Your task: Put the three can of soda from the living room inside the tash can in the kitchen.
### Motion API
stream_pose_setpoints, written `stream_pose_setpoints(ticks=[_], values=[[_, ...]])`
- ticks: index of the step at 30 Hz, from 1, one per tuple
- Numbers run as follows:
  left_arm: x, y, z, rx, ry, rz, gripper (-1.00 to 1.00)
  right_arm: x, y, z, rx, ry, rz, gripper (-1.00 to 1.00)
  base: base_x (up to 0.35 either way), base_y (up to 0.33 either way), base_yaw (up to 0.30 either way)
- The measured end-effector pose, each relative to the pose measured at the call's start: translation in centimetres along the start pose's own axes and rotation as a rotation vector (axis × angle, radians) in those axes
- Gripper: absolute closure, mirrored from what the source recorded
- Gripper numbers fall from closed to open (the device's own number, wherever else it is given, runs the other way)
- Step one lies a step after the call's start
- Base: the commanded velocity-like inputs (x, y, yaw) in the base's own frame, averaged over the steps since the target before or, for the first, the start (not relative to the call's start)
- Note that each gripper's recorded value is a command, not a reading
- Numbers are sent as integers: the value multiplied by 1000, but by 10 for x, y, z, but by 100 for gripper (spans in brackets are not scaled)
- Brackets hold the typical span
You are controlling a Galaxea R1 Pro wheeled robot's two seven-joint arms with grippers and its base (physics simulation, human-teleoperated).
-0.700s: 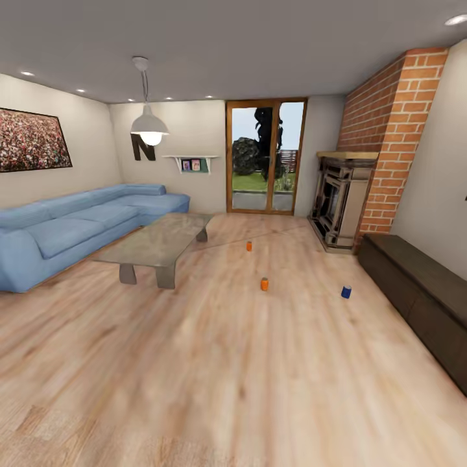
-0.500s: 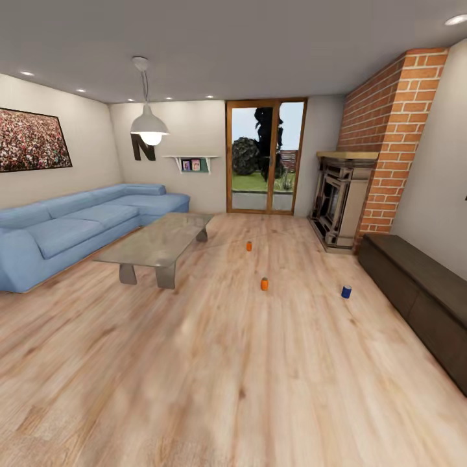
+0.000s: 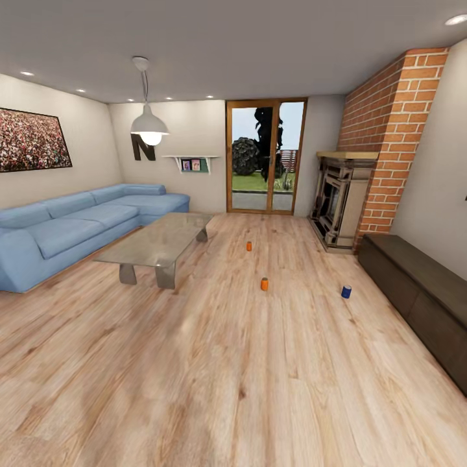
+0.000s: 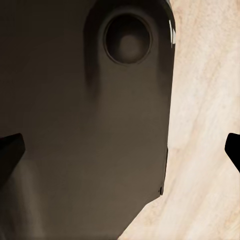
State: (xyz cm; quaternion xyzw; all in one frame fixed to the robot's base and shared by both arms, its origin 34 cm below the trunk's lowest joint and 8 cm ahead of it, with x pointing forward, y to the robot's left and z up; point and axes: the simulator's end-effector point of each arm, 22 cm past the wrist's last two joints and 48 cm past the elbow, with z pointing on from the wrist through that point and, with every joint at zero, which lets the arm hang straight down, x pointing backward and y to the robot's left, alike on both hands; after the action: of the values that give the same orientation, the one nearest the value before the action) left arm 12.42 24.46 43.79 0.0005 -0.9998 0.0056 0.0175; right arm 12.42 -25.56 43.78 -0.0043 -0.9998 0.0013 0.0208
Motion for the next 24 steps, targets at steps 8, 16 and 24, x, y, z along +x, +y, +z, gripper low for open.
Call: stream_pose_setpoints(ticks=[8,16,24], values=[[-290,42,-174,612,-814,-152,-100,-398,7,-151,-377,-652,-173,-100,0,0,0],[-324,58,-221,625,-955,-107,-100,-350,7,-127,-407,-579,-175,-100,0,0,1],[-324,59,-221,625,-957,-108,-100,-350,7,-127,-408,-579,-175,-100,0,0,133]])
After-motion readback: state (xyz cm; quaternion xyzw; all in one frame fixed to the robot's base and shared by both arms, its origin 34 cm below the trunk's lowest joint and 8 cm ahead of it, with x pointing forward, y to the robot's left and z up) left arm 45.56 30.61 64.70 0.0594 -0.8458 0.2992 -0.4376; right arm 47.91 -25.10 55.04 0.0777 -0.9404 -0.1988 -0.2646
